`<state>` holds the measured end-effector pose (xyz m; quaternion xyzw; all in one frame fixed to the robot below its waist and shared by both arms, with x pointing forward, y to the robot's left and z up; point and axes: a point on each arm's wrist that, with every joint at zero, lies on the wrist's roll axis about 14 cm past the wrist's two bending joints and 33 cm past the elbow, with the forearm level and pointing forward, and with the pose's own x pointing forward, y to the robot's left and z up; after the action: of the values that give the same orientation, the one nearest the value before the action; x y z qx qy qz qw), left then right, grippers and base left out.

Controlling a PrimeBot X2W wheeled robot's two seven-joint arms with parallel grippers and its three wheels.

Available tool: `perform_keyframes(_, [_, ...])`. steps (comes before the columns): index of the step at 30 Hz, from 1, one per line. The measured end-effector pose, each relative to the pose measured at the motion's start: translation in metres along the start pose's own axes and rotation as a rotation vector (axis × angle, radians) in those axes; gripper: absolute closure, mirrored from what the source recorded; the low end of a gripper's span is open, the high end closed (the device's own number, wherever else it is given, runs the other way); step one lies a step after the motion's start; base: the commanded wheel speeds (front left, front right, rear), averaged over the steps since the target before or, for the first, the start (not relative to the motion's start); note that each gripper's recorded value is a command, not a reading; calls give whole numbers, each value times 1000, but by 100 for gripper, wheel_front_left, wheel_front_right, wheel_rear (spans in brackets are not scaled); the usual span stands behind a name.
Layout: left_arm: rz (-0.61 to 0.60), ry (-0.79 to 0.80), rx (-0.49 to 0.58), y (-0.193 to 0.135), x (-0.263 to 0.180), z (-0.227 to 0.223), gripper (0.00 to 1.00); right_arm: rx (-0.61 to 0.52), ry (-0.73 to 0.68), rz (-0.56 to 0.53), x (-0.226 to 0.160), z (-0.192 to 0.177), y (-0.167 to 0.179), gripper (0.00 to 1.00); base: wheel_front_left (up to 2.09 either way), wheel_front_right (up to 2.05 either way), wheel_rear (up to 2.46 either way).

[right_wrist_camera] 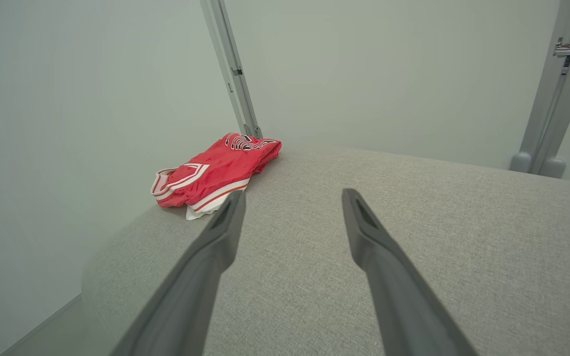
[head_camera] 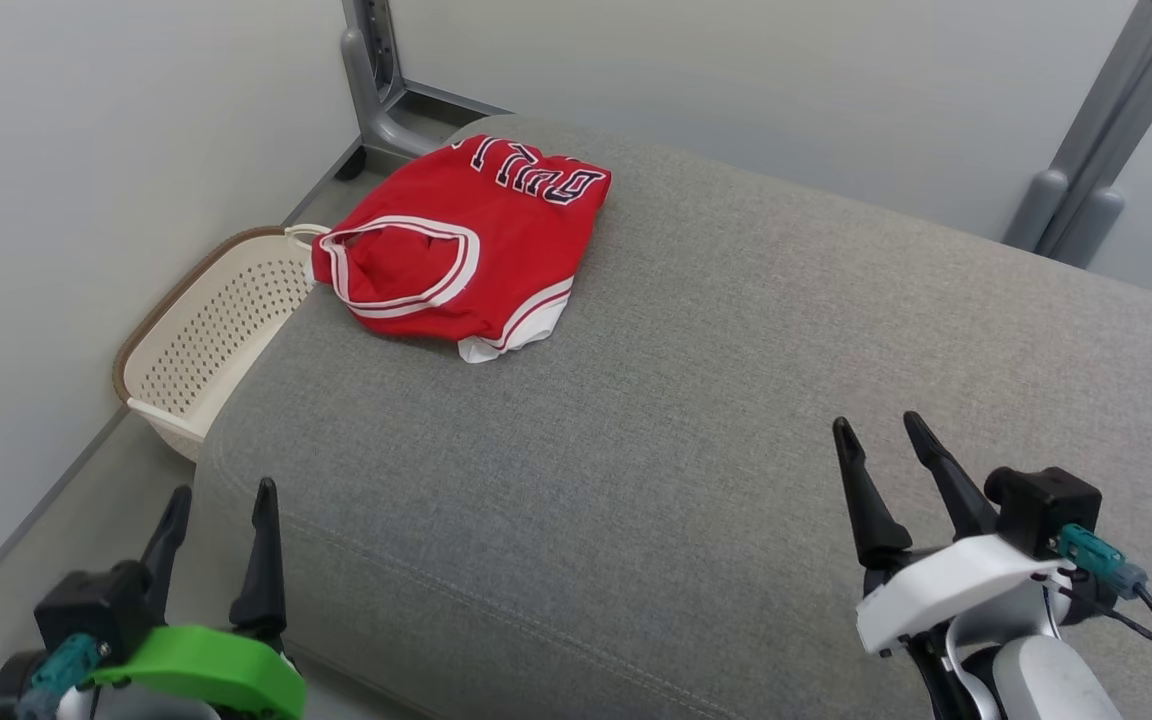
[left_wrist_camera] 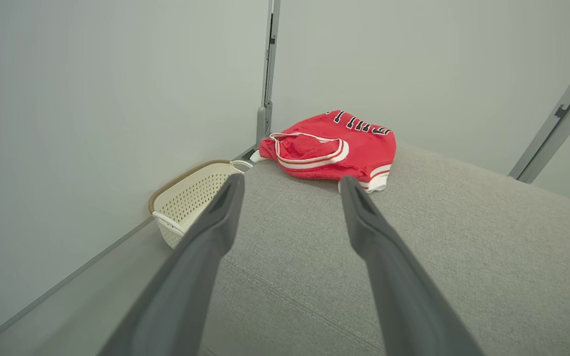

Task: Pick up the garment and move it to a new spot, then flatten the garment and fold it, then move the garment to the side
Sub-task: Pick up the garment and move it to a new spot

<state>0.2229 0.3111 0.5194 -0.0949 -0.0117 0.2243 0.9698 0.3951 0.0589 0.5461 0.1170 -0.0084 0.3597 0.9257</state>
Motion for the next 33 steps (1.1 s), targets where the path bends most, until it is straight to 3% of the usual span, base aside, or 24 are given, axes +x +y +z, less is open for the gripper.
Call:
perform_keyframes(10, [-90,30,58,1,45,30,0,-24,-27,-114,-28,11,-32,0,0,0,0])
perform_keyframes(18, [-114,90,59,3,106,53,0,-60,-76,-257,-52,30,-76,0,0,0,0])
perform_keyframes(21, [-111,157,51,-2,139,48,0,-61,-81,-337,-68,31,-101,0,0,0,0])
perform_keyframes(33, [-63,355,81,-15,219,10,0,-57,-75,-487,-88,22,-156,0,0,0,0])
